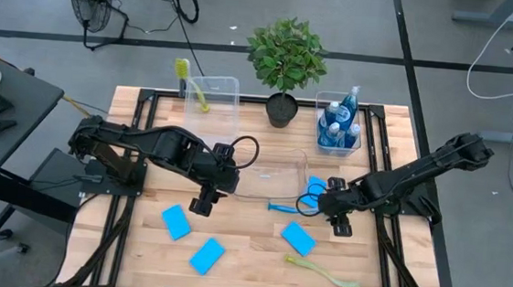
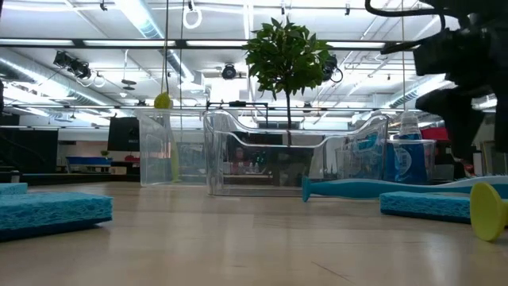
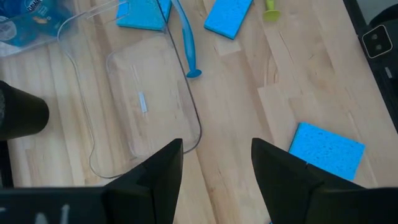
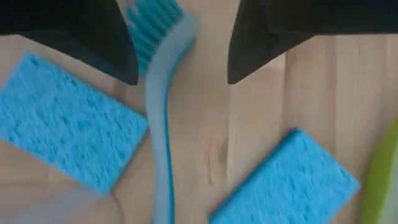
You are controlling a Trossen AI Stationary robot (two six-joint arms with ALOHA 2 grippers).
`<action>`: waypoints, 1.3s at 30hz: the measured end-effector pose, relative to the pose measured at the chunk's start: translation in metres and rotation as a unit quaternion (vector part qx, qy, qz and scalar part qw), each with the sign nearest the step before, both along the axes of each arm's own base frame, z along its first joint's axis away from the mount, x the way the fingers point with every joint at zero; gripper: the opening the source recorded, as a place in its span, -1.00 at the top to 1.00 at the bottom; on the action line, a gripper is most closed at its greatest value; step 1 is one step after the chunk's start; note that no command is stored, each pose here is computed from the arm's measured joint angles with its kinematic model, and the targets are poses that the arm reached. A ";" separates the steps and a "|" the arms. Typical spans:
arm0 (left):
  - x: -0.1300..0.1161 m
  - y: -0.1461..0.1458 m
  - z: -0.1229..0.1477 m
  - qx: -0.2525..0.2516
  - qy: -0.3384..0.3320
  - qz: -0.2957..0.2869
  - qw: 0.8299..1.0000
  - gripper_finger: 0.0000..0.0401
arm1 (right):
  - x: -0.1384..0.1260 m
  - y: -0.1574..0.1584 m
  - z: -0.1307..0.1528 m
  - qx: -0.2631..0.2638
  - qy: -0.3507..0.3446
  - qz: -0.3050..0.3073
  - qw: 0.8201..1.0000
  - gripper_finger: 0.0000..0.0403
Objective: Pick & Place Kitchen Sink Supplies
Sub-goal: Put the blue dishwashing brush into the white bin
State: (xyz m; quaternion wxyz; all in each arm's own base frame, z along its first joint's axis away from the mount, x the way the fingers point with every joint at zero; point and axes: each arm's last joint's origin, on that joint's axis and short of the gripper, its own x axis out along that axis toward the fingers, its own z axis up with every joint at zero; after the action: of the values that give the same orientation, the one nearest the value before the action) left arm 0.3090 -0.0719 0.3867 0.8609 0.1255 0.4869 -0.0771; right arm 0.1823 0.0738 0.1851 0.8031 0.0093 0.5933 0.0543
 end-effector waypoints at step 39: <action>0.000 0.002 0.000 0.022 -0.006 0.014 1.000 0.02 | 0.008 -0.008 -0.052 -0.024 0.010 -0.034 0.999 -0.12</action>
State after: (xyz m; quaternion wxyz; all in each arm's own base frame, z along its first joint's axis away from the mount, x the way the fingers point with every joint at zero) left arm 0.3091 -0.0703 0.3871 0.8617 0.1381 0.4853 -0.0540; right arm 0.1899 0.0658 0.1332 0.7984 0.0107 0.6019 0.0122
